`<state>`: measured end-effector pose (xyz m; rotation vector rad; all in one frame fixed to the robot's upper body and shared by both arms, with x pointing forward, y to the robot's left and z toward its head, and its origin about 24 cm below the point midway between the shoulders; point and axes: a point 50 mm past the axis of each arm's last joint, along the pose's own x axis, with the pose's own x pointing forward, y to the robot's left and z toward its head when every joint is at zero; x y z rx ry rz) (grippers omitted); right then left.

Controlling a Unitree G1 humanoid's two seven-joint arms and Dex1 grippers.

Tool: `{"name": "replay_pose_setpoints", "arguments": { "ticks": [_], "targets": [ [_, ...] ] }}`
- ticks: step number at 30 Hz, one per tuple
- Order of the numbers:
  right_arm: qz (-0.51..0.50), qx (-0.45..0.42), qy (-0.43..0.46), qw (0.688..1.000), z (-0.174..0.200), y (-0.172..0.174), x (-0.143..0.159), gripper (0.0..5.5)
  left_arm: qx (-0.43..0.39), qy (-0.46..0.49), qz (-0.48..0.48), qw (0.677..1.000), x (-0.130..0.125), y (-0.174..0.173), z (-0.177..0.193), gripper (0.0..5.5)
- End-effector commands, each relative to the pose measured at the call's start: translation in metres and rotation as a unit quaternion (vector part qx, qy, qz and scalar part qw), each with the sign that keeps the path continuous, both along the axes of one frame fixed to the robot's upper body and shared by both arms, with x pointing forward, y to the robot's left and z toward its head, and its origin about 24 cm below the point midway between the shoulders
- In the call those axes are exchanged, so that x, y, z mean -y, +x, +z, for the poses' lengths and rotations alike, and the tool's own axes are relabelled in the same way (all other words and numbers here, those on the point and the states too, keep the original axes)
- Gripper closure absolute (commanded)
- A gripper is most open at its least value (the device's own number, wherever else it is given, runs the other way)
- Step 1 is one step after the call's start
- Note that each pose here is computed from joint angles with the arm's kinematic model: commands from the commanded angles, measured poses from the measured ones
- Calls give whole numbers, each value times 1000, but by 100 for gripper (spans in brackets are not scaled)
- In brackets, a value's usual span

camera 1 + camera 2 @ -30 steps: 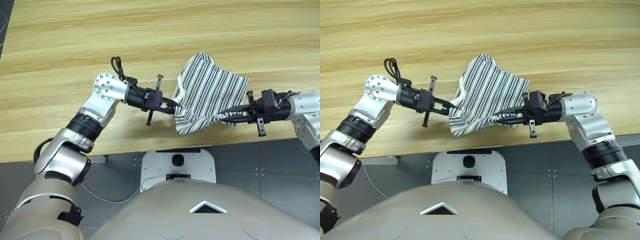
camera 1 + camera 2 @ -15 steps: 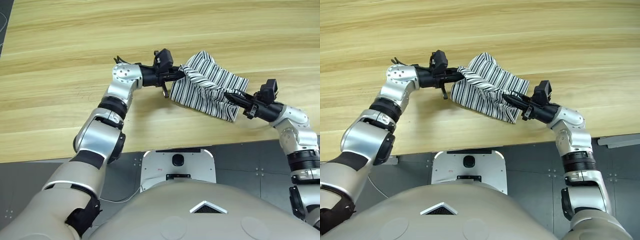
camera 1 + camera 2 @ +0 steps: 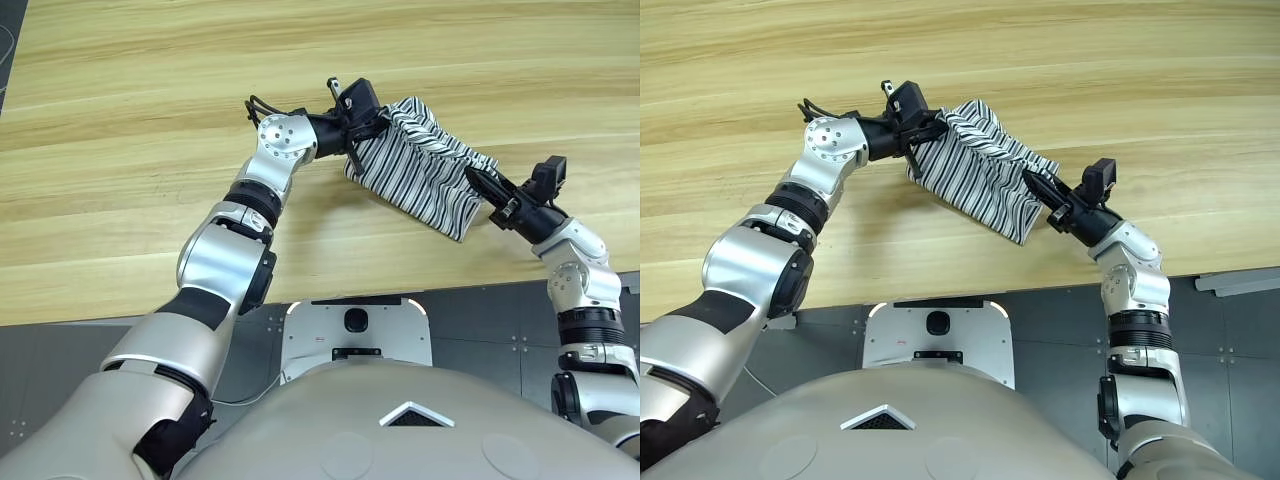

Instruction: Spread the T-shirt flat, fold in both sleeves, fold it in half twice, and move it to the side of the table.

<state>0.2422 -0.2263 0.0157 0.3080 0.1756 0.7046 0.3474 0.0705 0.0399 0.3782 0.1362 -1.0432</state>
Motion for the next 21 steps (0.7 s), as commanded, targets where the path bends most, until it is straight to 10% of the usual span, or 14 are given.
{"name": "replay_pose_setpoints", "arguments": {
  "ticks": [1,15,21],
  "targets": [
    [-21,-15,4,1000,-1,5,-2,492,4,27,26,999,1,5,0,444],
    [-158,67,-44,984,13,28,10,242,39,13,94,995,-3,15,10,226],
    [-231,284,-319,874,37,40,10,130,124,-49,214,968,-35,33,40,131]
  ]
}}
